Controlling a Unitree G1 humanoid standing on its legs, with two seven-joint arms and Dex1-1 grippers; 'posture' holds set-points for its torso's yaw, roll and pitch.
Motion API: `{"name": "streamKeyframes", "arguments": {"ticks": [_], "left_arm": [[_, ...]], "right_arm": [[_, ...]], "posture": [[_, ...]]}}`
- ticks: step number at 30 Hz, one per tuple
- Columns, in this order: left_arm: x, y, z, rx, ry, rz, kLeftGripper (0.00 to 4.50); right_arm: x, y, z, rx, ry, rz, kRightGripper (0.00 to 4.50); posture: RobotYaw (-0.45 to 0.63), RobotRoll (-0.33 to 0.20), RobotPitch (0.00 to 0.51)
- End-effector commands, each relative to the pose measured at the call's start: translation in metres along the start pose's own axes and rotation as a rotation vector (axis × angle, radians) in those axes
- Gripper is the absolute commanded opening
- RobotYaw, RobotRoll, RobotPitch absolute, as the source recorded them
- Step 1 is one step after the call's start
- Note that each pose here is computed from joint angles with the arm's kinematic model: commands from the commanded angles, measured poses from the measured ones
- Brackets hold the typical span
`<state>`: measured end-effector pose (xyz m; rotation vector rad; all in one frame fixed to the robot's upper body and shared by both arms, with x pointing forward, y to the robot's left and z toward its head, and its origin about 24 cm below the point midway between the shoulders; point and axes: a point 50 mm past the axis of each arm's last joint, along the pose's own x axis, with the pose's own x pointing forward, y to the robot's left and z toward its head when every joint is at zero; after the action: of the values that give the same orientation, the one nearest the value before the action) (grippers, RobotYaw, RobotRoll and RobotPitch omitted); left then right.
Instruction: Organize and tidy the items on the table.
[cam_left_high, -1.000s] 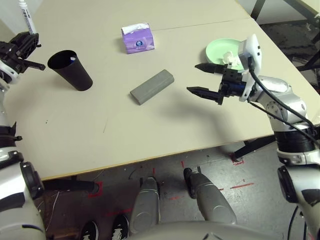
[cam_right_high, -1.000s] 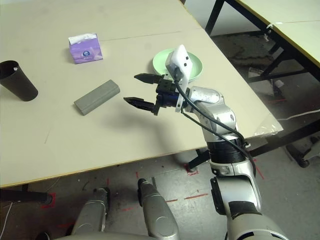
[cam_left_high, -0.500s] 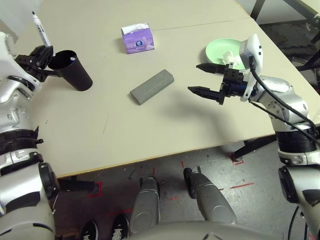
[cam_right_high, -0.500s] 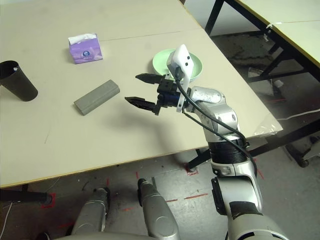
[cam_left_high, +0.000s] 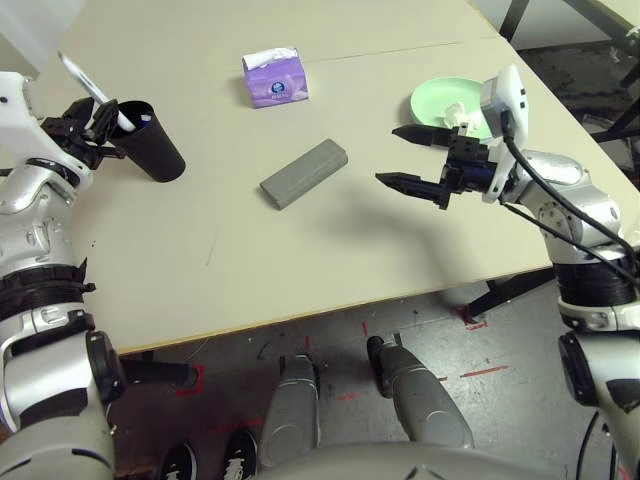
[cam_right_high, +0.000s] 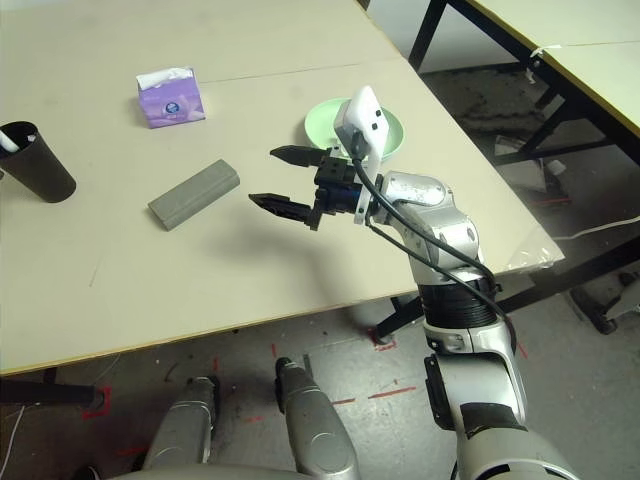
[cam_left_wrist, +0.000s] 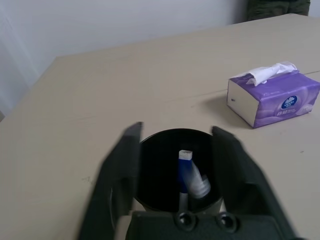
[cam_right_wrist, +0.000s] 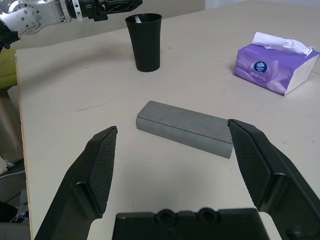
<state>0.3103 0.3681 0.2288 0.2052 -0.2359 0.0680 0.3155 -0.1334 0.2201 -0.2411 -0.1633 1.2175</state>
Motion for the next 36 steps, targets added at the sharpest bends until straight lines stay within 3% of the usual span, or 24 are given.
{"name": "streamKeyframes", "arguments": {"ticks": [1, 2, 9, 18, 21, 25, 29, 36], "left_arm": [[-0.004, 0.002, -0.001, -0.008, 0.009, 0.010, 4.14], [-0.005, 0.002, 0.000, -0.007, 0.010, 0.008, 4.49], [-0.005, -0.003, 0.013, -0.021, -0.015, -0.039, 4.49], [-0.007, -0.026, 0.064, -0.115, -0.155, -0.262, 4.49], [-0.014, -0.010, 0.079, -0.110, -0.197, -0.196, 4.49], [-0.025, 0.014, 0.083, -0.082, -0.209, -0.084, 4.49], [-0.045, 0.050, 0.073, -0.054, -0.171, 0.082, 4.49], [-0.071, 0.087, 0.057, -0.025, -0.121, 0.234, 4.49]], "right_arm": [[-0.001, 0.002, 0.001, 0.002, -0.010, 0.010, 4.50], [-0.001, 0.002, 0.001, 0.003, -0.010, 0.011, 4.50], [0.000, 0.002, 0.000, 0.006, -0.016, 0.010, 4.50], [0.001, -0.001, 0.003, 0.003, -0.043, -0.013, 4.50], [-0.004, -0.014, 0.009, -0.023, -0.040, -0.131, 4.50], [-0.016, -0.038, 0.016, -0.036, 0.002, -0.336, 4.50], [-0.057, -0.072, 0.026, -0.046, 0.079, -0.611, 4.50], [-0.113, -0.093, 0.030, -0.062, 0.159, -0.877, 4.50]], "posture": [[-0.12, 0.000, 0.232], [-0.12, 0.000, 0.232], [-0.11, 0.000, 0.233], [-0.11, 0.000, 0.238], [-0.11, 0.000, 0.239], [-0.11, 0.000, 0.241], [-0.12, 0.000, 0.243], [-0.13, 0.000, 0.246]]}}
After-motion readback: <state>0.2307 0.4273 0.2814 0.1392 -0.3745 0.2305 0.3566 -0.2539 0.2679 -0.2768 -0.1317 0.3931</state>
